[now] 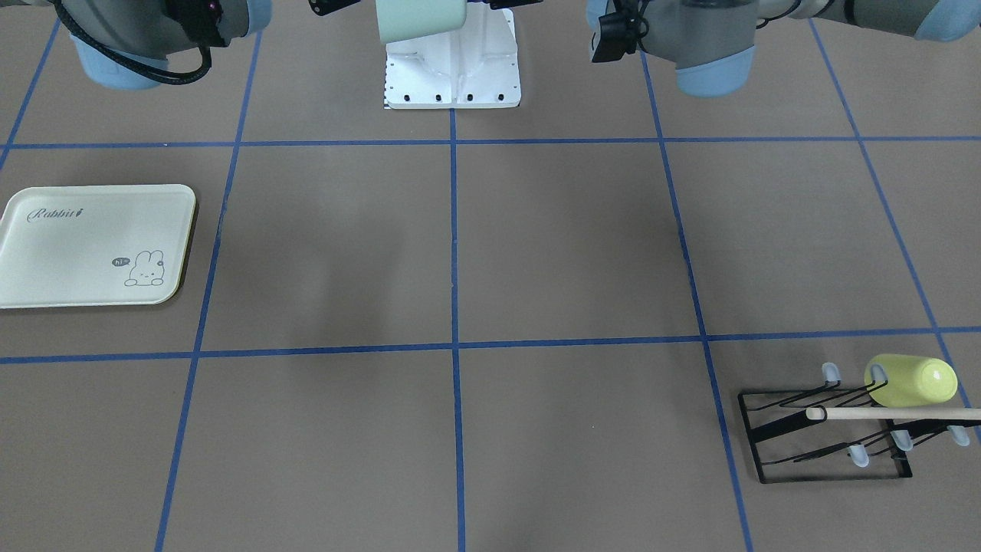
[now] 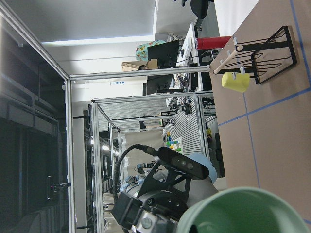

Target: Left arm grabs green cup and hands to right arm on tray

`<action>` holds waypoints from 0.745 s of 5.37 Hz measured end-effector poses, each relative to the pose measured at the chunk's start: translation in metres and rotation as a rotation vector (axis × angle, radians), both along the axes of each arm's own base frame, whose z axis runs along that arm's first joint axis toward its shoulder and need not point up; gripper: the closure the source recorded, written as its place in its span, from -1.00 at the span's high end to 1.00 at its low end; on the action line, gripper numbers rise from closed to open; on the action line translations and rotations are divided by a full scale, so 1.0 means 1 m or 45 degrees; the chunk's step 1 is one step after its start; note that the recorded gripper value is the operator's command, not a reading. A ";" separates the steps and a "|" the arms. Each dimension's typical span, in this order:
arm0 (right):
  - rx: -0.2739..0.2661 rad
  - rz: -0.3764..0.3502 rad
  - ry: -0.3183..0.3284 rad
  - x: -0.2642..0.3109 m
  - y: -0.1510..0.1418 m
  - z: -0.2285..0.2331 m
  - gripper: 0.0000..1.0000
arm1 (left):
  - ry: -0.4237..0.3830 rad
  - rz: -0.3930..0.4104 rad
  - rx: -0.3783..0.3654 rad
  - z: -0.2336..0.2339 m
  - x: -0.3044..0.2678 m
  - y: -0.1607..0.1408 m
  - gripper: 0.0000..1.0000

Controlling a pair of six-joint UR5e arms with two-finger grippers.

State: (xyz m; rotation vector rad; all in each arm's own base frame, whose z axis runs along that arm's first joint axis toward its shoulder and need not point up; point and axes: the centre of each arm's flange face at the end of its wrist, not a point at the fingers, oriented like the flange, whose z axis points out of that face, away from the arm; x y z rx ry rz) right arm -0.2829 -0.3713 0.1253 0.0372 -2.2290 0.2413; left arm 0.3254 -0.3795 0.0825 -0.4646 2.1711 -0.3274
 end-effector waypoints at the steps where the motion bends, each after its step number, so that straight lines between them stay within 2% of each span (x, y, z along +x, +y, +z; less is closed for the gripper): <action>1: 0.014 0.003 0.023 -0.001 0.000 0.004 -1.00 | -0.004 -0.053 0.064 -0.001 -0.002 -0.001 1.00; 2: 0.013 0.002 0.041 0.001 0.000 0.009 -1.00 | -0.016 -0.067 0.085 0.001 -0.004 -0.004 1.00; 4: -0.013 0.026 0.102 0.012 -0.011 0.021 -1.00 | -0.121 -0.065 0.139 0.023 -0.008 -0.018 1.00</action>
